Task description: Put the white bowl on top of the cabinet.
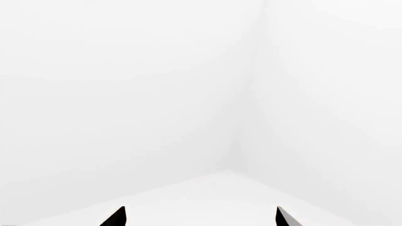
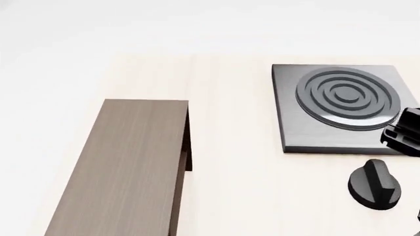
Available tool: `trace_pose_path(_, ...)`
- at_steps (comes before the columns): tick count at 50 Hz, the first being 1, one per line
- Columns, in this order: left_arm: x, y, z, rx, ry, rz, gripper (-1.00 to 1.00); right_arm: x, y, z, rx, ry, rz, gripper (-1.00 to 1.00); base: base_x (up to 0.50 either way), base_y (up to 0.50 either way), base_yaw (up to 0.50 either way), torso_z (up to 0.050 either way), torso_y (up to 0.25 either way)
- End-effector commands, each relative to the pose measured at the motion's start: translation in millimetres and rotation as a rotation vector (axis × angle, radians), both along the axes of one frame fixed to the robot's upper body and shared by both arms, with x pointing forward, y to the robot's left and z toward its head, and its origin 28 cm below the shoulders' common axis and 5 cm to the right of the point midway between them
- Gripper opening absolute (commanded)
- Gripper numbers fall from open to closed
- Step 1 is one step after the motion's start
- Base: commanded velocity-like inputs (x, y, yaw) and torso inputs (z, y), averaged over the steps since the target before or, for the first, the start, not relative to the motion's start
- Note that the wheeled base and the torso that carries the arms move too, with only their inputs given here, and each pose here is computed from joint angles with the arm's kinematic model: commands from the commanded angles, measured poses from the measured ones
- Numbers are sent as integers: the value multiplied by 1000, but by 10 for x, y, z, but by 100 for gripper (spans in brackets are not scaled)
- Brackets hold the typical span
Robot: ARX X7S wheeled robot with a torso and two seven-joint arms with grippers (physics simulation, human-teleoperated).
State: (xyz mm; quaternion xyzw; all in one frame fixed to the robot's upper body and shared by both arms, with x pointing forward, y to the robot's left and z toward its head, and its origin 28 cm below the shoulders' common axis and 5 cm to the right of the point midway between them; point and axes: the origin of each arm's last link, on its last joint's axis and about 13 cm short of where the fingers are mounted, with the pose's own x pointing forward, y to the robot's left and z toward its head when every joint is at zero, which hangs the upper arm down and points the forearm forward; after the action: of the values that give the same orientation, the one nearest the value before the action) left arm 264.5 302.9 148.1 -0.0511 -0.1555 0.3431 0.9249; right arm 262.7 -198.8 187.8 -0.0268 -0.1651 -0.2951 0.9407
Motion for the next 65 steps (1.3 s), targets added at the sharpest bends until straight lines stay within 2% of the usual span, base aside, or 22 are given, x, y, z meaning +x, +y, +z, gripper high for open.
trace_pose_path(1, 1, -5, -5, -1, 2, -5, 100, 80, -96, -41, 58, 45, -155, 100, 0, 0, 0, 0, 0)
trace_pose_path(3, 5, -5, -9, 0, 3, -3, 100, 89, -112, -50, 36, 60, -185, 100, 0, 0, 0, 0, 0)
trace_pose_path(7, -1, -4, -2, 4, 0, 0, 100, 110, -168, -77, 49, 82, -264, 100, 0, 0, 0, 0, 0)
trace_pose_path(11, 1, -1, -5, 0, 2, 3, 100, 73, -254, -88, 103, 116, -322, 100, 0, 0, 0, 0, 0)
trace_pose_path(12, 2, -1, -6, -2, 2, 1, 100, 67, -280, -88, 70, 112, -349, 100, 0, 0, 0, 0, 0)
trace_pose_path(17, 8, 2, -15, 2, 3, 4, 100, 36, -364, -57, 150, 113, -399, 100, 0, 0, 0, 0, 0)
trace_pose_path(21, 10, 5, -14, 2, 3, 4, 100, 13, -428, -43, 166, 123, -428, 100, 0, 0, 0, 0, 0)
trace_pose_path(30, 13, 3, -29, 3, 4, 0, 100, -43, -533, -10, 239, 121, -448, 100, 0, 0, 0, 0, 0)
trace_pose_path(47, 20, -5, -39, 13, 7, 0, 100, -94, -656, -31, 283, 157, -506, 100, 0, 0, 0, 0, 0)
trace_pose_path(52, 19, -6, -41, 13, 8, 0, 100, -91, -660, -50, 331, 231, -534, 100, 0, 0, 0, 0, 0)
trace_pose_path(65, 21, -5, -44, 11, 9, 2, 100, -91, -643, -39, 363, 312, -513, 100, 0, 0, 0, 0, 0)
